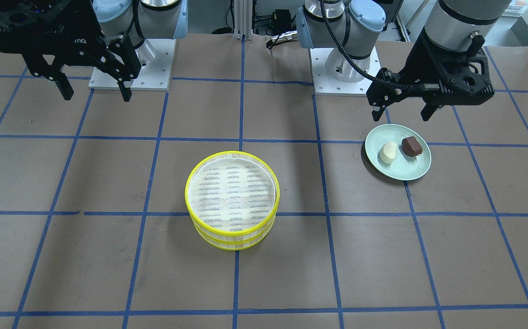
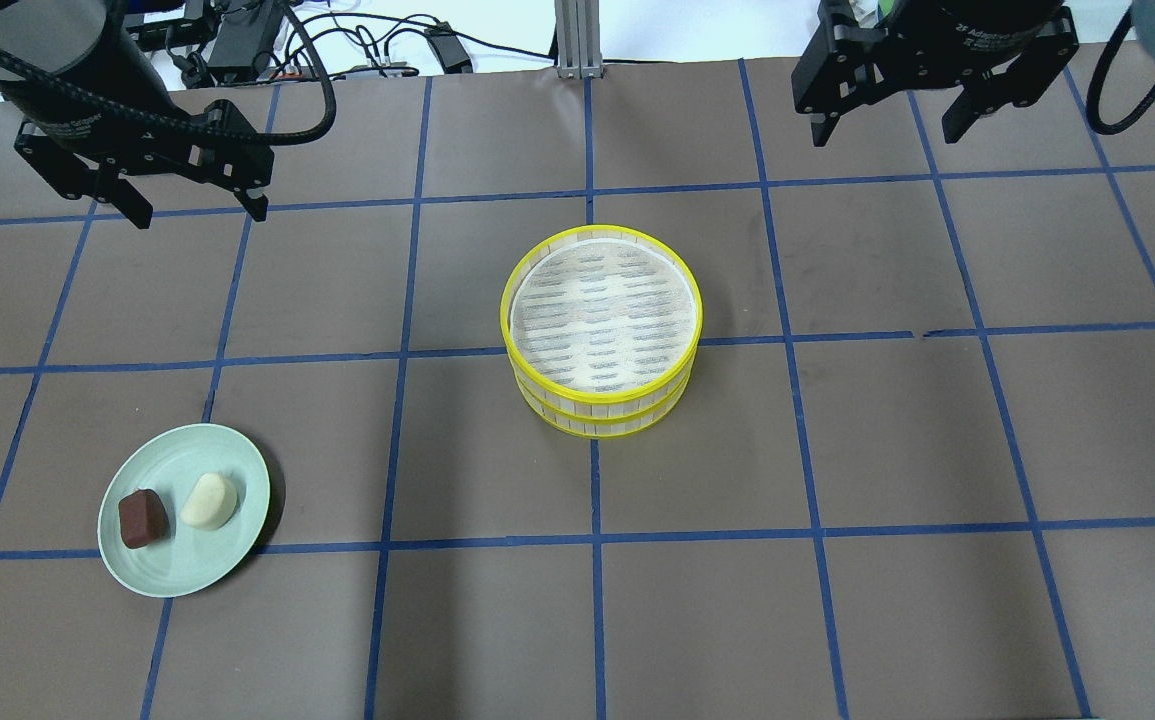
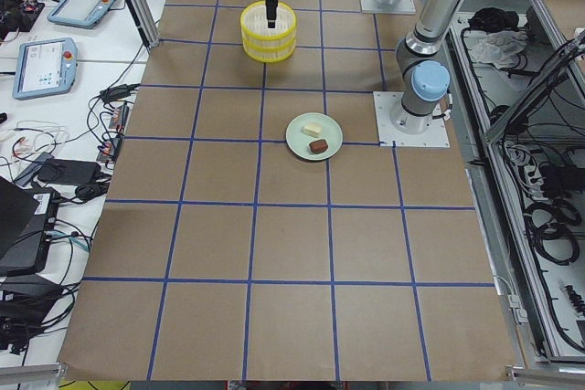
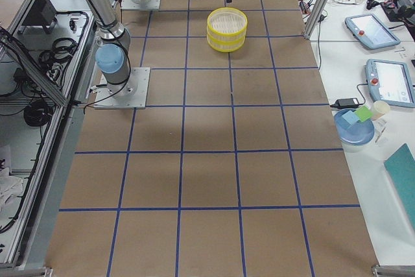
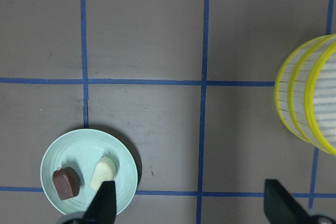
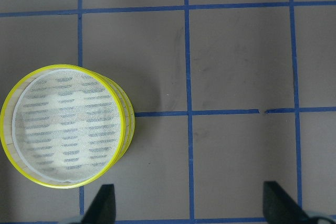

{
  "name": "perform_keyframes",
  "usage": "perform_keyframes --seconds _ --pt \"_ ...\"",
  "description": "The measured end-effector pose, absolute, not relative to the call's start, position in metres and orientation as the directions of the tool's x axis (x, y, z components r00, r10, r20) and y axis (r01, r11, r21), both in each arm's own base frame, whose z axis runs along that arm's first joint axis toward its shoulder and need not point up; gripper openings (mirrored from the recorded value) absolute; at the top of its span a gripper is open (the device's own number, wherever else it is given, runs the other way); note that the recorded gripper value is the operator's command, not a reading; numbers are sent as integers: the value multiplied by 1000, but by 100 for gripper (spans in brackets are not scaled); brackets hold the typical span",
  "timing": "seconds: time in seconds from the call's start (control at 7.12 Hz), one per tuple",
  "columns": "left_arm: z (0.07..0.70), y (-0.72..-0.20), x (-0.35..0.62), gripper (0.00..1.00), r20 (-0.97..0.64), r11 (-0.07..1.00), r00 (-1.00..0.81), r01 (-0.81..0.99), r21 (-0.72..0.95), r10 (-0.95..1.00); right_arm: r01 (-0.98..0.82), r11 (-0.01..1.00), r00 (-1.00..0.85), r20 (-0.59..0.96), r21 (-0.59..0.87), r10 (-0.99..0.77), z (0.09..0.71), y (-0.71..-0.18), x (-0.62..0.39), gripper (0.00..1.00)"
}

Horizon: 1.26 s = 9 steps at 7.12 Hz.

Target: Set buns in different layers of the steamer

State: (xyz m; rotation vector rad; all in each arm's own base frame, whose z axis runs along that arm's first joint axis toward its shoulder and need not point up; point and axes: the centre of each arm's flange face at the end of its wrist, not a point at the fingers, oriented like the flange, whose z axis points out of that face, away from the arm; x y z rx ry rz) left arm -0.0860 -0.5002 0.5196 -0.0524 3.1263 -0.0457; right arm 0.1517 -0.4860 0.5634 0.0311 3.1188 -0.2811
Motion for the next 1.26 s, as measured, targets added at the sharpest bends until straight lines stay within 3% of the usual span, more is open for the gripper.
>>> perform_keyframes --seconds 1.26 --pt "511 -499 -80 100 -13 999 -999 -41 -3 -41 20 985 -1000 -10 -173 19 563 -486 152 100"
